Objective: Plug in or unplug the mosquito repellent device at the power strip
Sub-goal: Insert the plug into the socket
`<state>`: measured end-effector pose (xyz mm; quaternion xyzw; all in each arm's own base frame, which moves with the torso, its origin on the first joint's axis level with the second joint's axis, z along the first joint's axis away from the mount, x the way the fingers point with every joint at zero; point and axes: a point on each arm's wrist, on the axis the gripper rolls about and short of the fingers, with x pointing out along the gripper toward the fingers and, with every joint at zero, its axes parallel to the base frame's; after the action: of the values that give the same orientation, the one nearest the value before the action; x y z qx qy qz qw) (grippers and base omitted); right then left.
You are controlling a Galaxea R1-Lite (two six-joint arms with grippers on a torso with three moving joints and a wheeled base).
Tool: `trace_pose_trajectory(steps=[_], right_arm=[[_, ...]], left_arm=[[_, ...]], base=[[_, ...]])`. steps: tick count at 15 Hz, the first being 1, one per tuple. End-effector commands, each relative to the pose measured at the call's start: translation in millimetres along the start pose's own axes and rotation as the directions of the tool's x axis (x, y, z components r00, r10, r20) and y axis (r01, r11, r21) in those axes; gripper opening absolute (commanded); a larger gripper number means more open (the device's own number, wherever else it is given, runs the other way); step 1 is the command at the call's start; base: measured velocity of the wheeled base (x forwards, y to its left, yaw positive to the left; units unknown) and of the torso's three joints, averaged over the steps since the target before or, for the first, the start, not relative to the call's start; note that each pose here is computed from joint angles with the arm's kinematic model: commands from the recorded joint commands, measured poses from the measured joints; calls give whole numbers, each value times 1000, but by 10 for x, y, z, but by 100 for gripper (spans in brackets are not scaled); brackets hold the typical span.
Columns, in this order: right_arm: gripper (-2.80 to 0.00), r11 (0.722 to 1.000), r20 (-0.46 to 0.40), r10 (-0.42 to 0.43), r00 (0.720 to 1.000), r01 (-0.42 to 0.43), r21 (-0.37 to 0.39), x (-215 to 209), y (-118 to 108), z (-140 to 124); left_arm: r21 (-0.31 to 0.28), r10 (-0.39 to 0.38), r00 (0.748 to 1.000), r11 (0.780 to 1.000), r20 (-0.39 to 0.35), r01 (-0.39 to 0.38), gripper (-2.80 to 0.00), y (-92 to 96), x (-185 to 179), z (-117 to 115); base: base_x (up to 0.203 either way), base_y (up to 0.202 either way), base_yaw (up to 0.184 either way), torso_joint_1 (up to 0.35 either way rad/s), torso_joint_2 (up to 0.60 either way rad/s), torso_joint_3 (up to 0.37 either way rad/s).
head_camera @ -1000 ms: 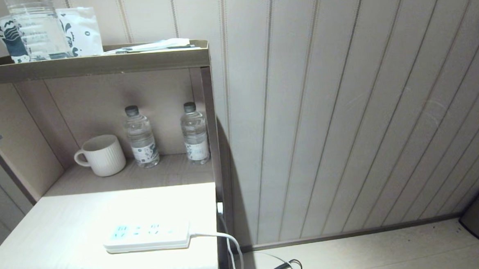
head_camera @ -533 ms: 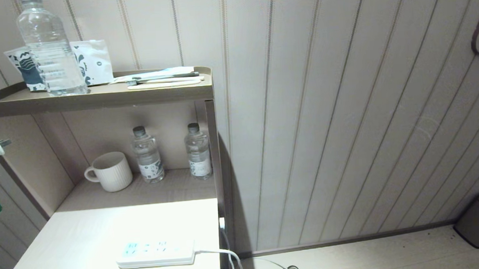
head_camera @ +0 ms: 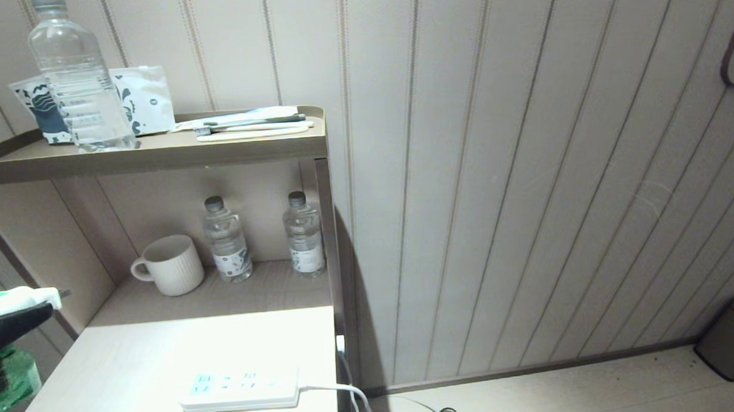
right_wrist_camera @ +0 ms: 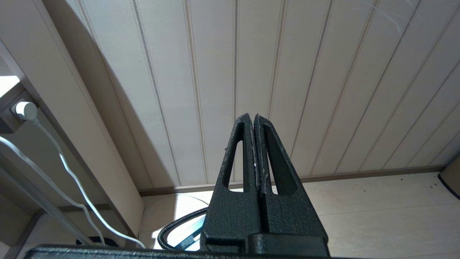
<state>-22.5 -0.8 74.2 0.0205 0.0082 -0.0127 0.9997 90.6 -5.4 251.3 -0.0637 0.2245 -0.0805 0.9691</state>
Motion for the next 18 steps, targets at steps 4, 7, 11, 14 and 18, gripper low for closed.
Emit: trace_pose_trajectory(steps=[4,7,11,14,18], right_arm=[[-280,1000,-1,1,1000,-1,0,0,0,0],[-280,1000,0,-1,1000,1,0,0,0,0],[-280,1000,-1,-1,1000,1,0,0,0,0],[-280,1000,-1,1,1000,-1,0,0,0,0],[-280,1000,-1,1,1000,-1,0,0,0,0]], left_arm=[[-58,2,928,998,-372,-25,-280,-23,114,269],[-41,-35,798,999,-602,13,-280,-137,244,269],[-4,65,674,995,-735,-101,-280,-135,759,381],[5,124,652,983,-748,-182,-280,-172,1222,563],[16,127,614,983,-779,-183,-280,-403,1685,640]], base=[[0,0,0,0,0,0],[0,0,0,0,0,0],[0,0,0,0,0,0],[0,0,0,0,0,0],[0,0,0,0,0,0]])
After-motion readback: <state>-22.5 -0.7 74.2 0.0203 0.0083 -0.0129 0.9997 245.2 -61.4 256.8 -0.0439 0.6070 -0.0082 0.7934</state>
